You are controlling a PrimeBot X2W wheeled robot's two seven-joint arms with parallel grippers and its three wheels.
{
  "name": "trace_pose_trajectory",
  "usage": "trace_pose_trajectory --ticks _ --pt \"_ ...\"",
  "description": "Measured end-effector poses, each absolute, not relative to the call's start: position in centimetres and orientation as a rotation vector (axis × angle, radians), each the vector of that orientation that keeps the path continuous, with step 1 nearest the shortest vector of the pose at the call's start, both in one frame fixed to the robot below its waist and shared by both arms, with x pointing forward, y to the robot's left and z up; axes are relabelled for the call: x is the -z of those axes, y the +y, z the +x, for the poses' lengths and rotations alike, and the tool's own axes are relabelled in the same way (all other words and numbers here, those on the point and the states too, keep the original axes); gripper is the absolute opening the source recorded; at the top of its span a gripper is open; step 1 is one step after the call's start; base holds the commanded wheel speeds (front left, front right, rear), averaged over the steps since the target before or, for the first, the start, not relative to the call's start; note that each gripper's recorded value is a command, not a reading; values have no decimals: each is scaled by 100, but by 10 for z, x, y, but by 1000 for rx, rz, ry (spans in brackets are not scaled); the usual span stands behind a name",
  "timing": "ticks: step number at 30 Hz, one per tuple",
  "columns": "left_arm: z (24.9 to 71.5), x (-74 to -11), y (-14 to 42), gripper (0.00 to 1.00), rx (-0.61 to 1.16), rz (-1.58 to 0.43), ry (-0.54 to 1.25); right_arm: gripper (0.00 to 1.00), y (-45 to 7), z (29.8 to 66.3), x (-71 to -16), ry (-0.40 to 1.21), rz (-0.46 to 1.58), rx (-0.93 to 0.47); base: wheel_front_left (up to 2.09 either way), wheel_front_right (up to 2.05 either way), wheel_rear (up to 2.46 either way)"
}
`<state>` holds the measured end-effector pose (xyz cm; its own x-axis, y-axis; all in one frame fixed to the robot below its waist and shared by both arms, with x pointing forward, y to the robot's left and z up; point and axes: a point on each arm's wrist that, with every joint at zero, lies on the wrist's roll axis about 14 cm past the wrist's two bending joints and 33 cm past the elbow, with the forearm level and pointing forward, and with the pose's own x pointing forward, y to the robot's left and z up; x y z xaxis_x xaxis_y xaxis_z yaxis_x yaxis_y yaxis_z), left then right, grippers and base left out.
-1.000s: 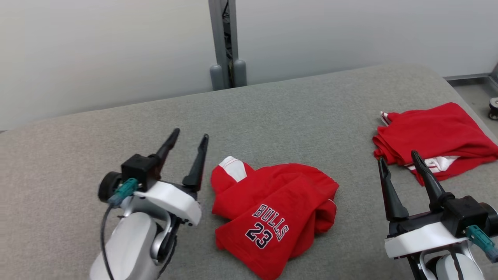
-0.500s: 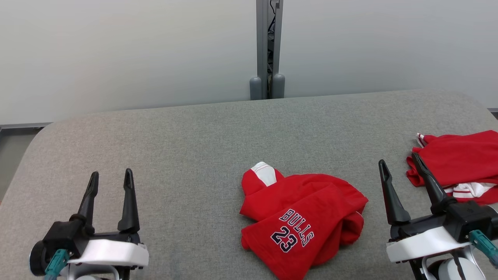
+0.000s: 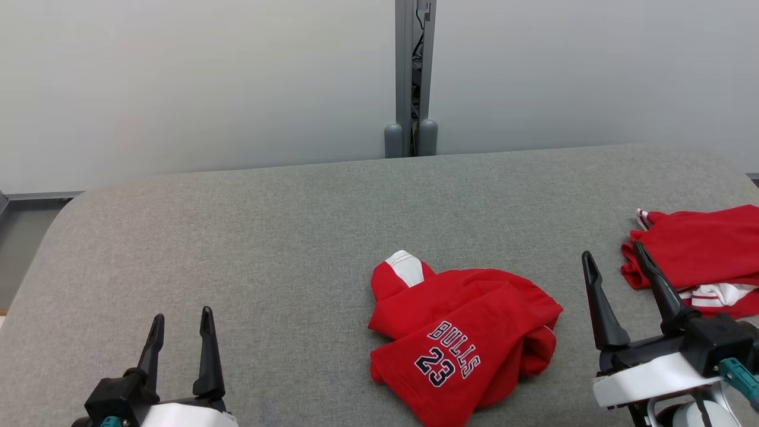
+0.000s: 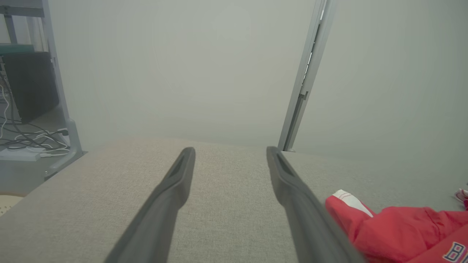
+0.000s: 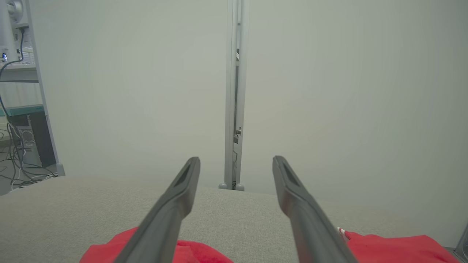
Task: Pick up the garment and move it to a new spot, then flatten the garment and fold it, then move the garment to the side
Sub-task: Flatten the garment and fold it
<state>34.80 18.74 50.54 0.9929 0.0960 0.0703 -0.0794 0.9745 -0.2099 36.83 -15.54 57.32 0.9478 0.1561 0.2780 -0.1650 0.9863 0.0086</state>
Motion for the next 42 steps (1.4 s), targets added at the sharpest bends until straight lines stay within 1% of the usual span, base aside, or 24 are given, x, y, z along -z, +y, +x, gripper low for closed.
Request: trace_pose_trajectory --ticks 6,10,13,17,21,24,34,38,42 --pt "351 -506 185 100 -85 -233 -80 100 -154 368 -571 -275 32 -169 0 0 0" --pt "353 -505 172 100 -38 -244 -73 100 -156 368 -568 -266 30 -162 0 0 0" --pt "352 -487 150 100 39 -243 -9 100 -159 367 -566 -259 30 -154 0 0 0" --pt "356 -479 125 100 130 -231 24 100 -166 366 -561 -245 29 -133 0 0 0" --pt "348 -451 87 100 277 -179 122 100 -172 367 -556 -229 32 -111 0 0 0" --pt "353 -449 69 100 356 -150 132 100 -173 366 -551 -215 35 -107 0 0 0" --pt "339 -425 3 100 614 -112 238 100 -175 366 -544 -193 41 -94 0 0 0" --pt "340 -422 -13 100 684 -108 264 100 -178 366 -541 -184 41 -83 0 0 0" --pt "343 -413 -18 100 712 -95 298 100 -183 367 -539 -177 39 -68 0 0 0"
